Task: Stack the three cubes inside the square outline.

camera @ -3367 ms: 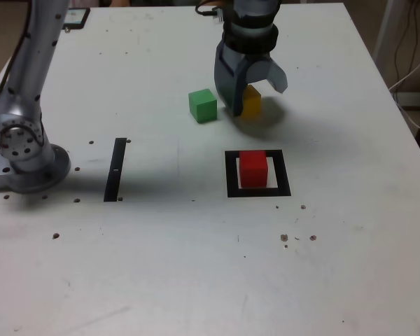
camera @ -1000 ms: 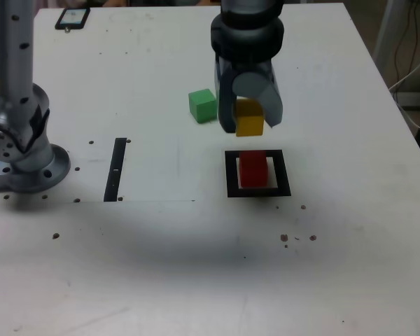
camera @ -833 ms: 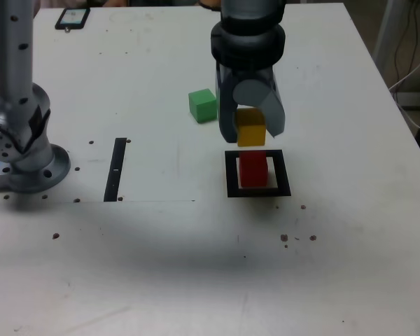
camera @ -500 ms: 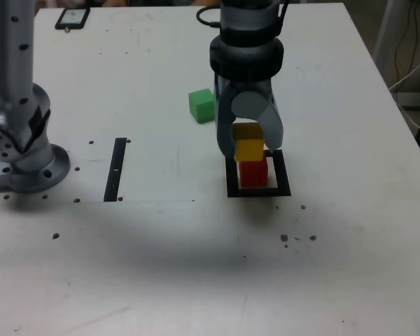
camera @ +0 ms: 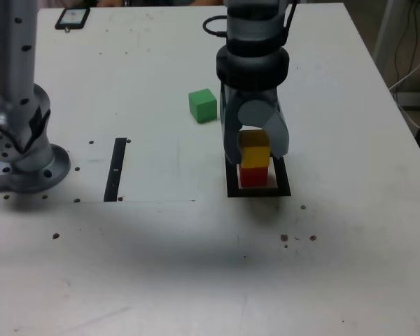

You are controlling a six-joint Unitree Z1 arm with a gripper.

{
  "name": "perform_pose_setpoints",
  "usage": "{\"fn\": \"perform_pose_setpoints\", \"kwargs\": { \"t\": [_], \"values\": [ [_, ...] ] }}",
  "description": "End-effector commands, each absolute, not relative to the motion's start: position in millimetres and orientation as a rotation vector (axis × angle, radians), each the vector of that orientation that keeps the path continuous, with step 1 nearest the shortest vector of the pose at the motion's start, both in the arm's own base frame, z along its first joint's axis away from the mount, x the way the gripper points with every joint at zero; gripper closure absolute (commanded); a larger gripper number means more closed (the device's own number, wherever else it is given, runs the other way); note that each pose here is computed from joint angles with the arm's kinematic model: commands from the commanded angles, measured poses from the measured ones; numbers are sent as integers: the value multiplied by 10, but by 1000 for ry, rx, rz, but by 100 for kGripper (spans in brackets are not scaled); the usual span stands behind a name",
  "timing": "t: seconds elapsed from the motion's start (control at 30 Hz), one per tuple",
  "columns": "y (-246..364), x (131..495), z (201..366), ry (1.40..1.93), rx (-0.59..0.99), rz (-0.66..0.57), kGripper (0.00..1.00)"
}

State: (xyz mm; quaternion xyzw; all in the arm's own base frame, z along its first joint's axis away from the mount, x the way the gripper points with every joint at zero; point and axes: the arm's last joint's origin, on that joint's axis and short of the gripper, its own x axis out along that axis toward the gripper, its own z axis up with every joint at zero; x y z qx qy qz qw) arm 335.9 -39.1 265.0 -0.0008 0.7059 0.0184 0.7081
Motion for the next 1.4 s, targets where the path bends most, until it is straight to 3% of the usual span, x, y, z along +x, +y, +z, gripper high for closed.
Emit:
{"fn": "perform_pose_setpoints", "kwargs": {
  "t": [0.0,0.53,0.9,1.2,1.37],
  "values": [
    [-372,3372,2627,1569,-3,45,62],
    [-312,3372,2584,1575,-10,64,59],
    [-312,3313,2633,1572,-23,52,36],
    [-317,3314,2640,1565,-31,44,5],
    [-314,3284,2685,1560,-31,44,1]
  ]
}}
